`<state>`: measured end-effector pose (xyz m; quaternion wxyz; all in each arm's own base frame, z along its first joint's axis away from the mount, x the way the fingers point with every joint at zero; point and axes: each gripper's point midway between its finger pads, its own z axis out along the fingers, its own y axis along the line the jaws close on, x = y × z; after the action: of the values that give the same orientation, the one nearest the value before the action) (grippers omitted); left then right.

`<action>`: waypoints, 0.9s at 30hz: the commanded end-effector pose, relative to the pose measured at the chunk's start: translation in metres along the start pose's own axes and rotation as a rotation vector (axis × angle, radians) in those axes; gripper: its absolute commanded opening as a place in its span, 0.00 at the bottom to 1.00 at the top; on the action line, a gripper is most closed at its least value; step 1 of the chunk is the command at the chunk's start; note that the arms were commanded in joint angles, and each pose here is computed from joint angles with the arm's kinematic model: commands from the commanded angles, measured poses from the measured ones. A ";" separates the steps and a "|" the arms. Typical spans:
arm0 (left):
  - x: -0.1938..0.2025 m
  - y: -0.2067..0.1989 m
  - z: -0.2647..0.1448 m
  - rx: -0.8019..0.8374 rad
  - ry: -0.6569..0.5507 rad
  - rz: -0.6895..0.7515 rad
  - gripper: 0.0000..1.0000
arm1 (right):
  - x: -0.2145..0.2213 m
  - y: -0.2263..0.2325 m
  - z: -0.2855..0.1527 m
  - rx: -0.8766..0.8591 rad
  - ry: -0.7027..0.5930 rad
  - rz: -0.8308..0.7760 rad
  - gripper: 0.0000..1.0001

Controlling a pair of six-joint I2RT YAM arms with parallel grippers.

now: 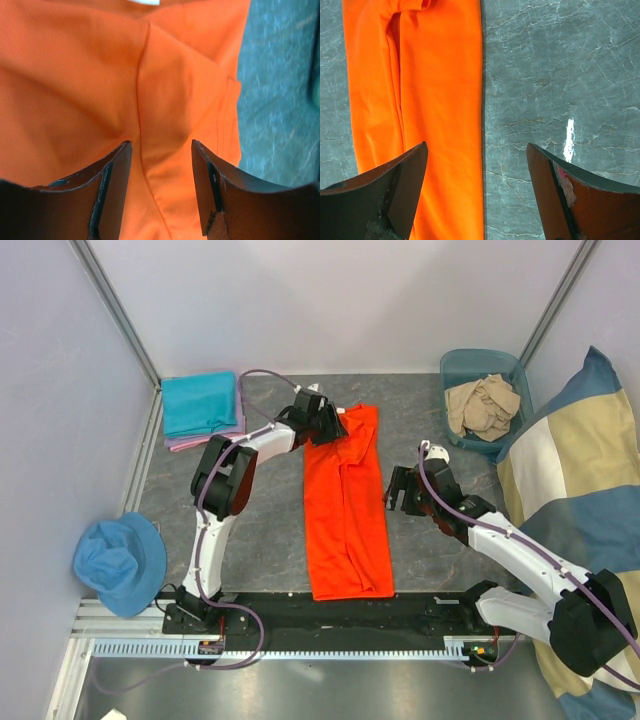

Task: Fold and stack the t-shirts
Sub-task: Grab the bottom of the folded rectangular tshirt with both arms

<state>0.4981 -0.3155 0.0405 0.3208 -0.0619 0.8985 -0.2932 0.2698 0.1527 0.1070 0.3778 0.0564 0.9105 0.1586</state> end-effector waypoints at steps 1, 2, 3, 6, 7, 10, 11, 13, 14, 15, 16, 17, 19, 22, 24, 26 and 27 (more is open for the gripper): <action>-0.022 0.018 0.014 -0.070 0.003 0.016 0.59 | -0.002 -0.001 -0.005 0.002 -0.020 0.018 0.89; -0.025 0.025 0.017 -0.085 0.013 0.005 0.59 | -0.001 -0.002 -0.005 0.005 -0.018 0.016 0.89; -0.032 0.024 0.021 -0.076 0.006 0.003 0.59 | -0.001 -0.002 -0.005 0.004 -0.020 0.018 0.89; -0.048 0.030 0.029 -0.077 -0.005 -0.011 0.59 | -0.001 -0.004 -0.005 0.010 -0.018 0.016 0.89; -0.053 0.030 0.031 -0.070 -0.007 -0.013 0.59 | -0.001 -0.004 -0.005 0.013 -0.020 0.015 0.90; -0.071 0.030 0.036 -0.052 -0.034 -0.019 0.59 | 0.000 -0.006 -0.005 0.017 -0.017 0.013 0.90; -0.077 0.031 0.038 -0.047 -0.044 -0.016 0.60 | 0.001 -0.006 -0.005 0.017 -0.017 0.012 0.90; -0.092 0.024 0.039 -0.012 -0.066 -0.006 0.60 | 0.002 -0.006 -0.006 0.019 -0.013 0.011 0.90; -0.100 0.022 0.039 -0.002 -0.080 -0.004 0.60 | 0.001 -0.005 -0.006 0.014 -0.013 0.011 0.90; -0.112 0.015 0.035 0.017 -0.105 0.004 0.61 | 0.000 -0.004 -0.007 0.011 -0.017 0.014 0.90; -0.119 0.011 0.035 0.036 -0.122 0.012 0.63 | -0.002 -0.004 -0.009 0.008 -0.022 0.016 0.90; -0.127 0.008 0.033 0.060 -0.137 0.014 0.63 | -0.002 -0.004 -0.010 0.006 -0.022 0.016 0.91; -0.143 -0.011 0.023 0.136 -0.170 0.025 0.67 | -0.004 -0.004 -0.013 0.005 -0.034 0.017 0.91; -0.171 -0.047 -0.010 0.233 -0.239 0.055 0.75 | -0.004 -0.005 -0.016 0.002 -0.042 0.019 0.91; -0.190 -0.078 -0.050 0.301 -0.291 0.077 0.79 | -0.002 -0.006 -0.017 0.003 -0.041 0.017 0.92; -0.193 -0.092 -0.075 0.344 -0.318 0.068 0.80 | 0.001 -0.008 -0.016 0.006 -0.034 0.015 0.92; -0.204 -0.112 -0.111 0.382 -0.356 0.077 0.81 | 0.002 -0.009 -0.016 0.007 -0.032 0.013 0.92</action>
<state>0.6109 -0.2875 0.1041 0.3842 -0.0714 0.8525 -0.3471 0.2604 0.1467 0.1174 0.3911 0.0590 0.9033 0.1661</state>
